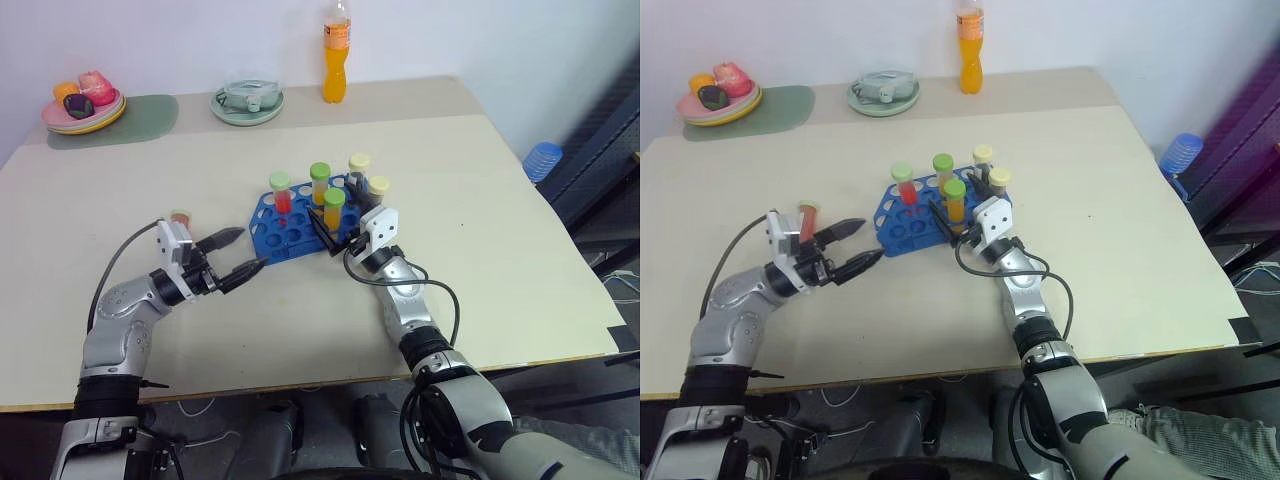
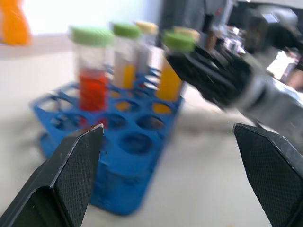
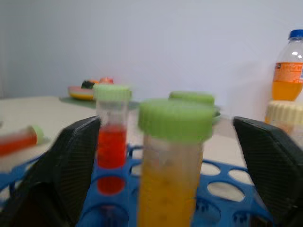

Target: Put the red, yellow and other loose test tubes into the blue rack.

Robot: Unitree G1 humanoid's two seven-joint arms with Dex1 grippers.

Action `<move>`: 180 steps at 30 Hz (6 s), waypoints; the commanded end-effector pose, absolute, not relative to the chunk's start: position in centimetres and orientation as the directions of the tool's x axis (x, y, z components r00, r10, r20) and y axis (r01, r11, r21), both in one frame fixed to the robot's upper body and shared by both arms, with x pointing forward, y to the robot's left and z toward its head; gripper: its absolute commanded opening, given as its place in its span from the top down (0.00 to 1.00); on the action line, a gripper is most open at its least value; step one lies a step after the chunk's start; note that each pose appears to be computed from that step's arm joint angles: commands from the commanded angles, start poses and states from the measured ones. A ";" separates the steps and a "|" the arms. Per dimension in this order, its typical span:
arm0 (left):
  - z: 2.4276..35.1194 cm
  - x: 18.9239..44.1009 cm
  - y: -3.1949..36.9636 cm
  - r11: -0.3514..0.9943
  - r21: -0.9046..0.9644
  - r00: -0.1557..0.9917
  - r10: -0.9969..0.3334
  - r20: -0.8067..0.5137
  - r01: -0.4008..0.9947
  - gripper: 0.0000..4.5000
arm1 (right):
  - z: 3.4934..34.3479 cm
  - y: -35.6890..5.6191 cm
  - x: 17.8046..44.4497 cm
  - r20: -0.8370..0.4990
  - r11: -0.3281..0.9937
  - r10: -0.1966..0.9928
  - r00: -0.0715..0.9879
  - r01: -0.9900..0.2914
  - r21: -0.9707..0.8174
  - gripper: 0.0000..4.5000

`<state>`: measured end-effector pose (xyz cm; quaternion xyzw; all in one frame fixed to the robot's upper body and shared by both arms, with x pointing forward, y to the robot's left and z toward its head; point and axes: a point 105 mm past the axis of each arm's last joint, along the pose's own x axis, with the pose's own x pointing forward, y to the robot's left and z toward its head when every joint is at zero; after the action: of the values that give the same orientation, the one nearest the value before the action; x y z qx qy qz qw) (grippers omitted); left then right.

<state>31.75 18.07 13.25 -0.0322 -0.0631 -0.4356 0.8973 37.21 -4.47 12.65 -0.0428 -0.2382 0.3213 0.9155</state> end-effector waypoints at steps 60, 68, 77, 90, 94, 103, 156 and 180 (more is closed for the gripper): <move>15.1 42.3 24.7 0.967 -0.028 0.617 0.140 -0.774 -0.255 0.00 | 21.0 -9.8 28.3 -0.011 0.461 0.872 0.489 -0.830 -0.314 0.01; 13.9 41.8 25.6 0.965 0.006 0.591 0.166 -0.789 -0.262 0.66 | 21.0 -9.8 28.4 -0.004 0.478 0.864 0.504 -0.822 -0.311 0.00; 14.1 40.9 26.6 0.966 -0.083 0.593 0.083 -0.801 -0.247 0.83 | 20.8 -9.5 28.8 -0.008 0.473 0.866 0.501 -0.823 -0.314 0.00; 21.4 36.4 21.9 0.894 0.199 0.915 -0.400 -0.046 0.401 0.83 | 20.4 -10.1 28.8 -0.015 0.486 0.856 0.516 -0.816 -0.312 0.00; 20.5 33.0 18.5 0.764 0.288 0.782 -0.619 0.073 0.577 0.83 | 19.9 -10.7 29.1 -0.032 0.495 0.847 0.530 -0.809 -0.317 0.00; 20.6 32.9 14.0 0.702 0.339 0.628 -0.712 0.315 0.626 0.83 | 19.6 -11.8 28.9 -0.037 0.531 0.818 0.574 -0.779 -0.333 0.00; 13.0 35.9 8.0 0.684 0.179 0.613 -0.720 0.326 0.707 0.83 | 21.3 -13.7 27.5 -0.059 0.589 0.756 0.652 -0.717 -0.373 0.00; 12.8 36.3 8.1 0.699 0.175 0.619 -0.702 0.353 0.693 0.83 | 18.7 -17.2 24.9 -0.130 0.662 0.687 0.715 -0.690 -0.293 0.00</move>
<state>36.32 7.75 12.46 0.0141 -0.1960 -0.3941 0.8978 25.38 -17.43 17.30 -0.1478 0.0320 0.3777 0.9135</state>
